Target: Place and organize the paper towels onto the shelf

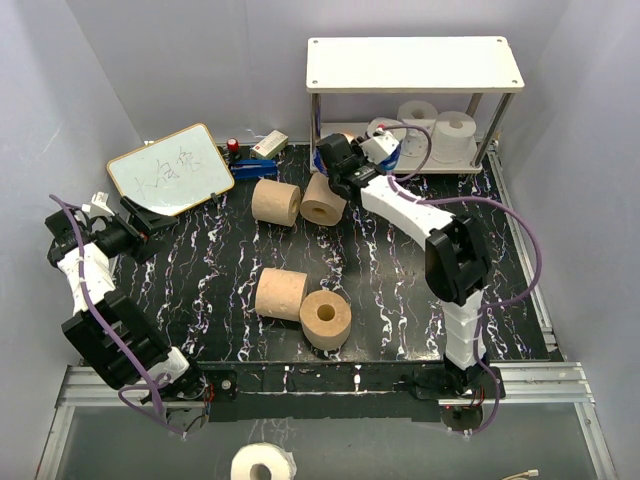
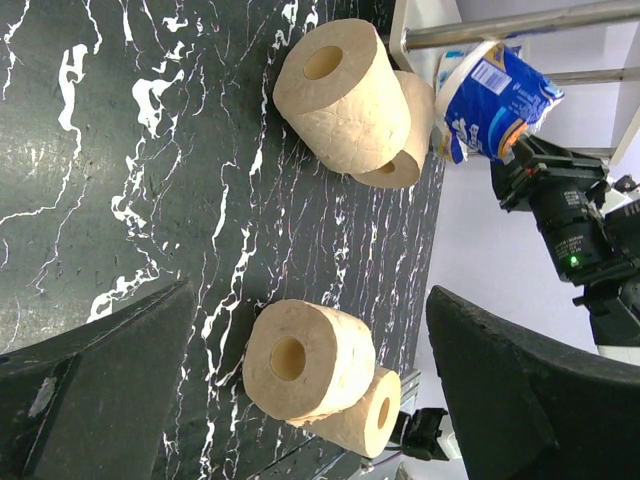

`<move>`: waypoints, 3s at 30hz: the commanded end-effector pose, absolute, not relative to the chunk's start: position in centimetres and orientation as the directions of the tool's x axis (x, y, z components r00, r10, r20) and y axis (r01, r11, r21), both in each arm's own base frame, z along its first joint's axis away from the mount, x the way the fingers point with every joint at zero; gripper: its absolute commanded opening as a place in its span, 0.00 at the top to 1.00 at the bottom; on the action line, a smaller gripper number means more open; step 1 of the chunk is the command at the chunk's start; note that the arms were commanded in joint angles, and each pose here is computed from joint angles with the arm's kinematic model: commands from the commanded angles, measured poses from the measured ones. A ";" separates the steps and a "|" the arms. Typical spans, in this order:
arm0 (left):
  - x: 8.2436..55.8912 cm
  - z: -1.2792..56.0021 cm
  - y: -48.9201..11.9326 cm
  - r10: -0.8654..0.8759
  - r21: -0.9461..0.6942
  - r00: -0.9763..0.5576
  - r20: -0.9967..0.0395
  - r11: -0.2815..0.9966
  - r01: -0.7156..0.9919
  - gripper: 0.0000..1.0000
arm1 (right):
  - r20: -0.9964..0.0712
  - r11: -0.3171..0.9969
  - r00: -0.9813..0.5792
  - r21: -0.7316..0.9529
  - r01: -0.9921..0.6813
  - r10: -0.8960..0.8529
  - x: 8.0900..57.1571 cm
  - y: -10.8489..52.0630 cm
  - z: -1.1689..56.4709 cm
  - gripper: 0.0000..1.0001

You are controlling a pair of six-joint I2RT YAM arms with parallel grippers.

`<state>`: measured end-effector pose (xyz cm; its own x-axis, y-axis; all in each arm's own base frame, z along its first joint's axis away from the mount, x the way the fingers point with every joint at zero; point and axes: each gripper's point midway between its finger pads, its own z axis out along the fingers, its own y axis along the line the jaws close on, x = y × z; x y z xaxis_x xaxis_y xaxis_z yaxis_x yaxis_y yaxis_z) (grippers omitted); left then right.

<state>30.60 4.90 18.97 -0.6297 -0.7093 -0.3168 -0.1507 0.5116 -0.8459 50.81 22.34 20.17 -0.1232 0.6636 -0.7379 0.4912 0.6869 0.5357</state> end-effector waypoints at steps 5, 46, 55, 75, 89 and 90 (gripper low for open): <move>30.3 18.9 4.4 -0.690 -0.844 -0.647 -0.326 0.520 -0.129 0.02 | -0.668 0.553 0.104 0.685 0.474 0.737 54.7 21.6 25.0 1.00; 30.7 16.4 4.7 -0.688 -0.858 -0.682 -0.250 0.483 -0.173 0.02 | -0.682 0.522 0.216 0.692 0.497 0.698 58.5 20.1 23.9 0.55; 30.6 16.5 4.7 -0.683 -0.853 -0.684 -0.256 0.493 -0.172 0.02 | -0.695 0.531 0.237 0.688 0.494 0.679 58.4 19.2 24.8 0.40; 30.5 17.0 5.1 -0.675 -0.825 -0.675 -0.300 0.538 -0.172 0.02 | -0.796 0.695 0.156 0.592 0.408 0.585 51.9 21.0 28.0 0.02; 30.2 16.1 5.5 -0.662 -0.787 -0.672 -0.332 0.587 -0.189 0.02 | -0.956 0.805 -0.238 -0.275 0.525 -0.172 47.1 19.5 21.8 0.02; 30.1 16.1 5.4 -0.661 -0.787 -0.672 -0.332 0.587 -0.188 0.02 | -0.954 0.803 -0.232 -0.286 0.522 -0.189 47.4 19.5 22.0 0.02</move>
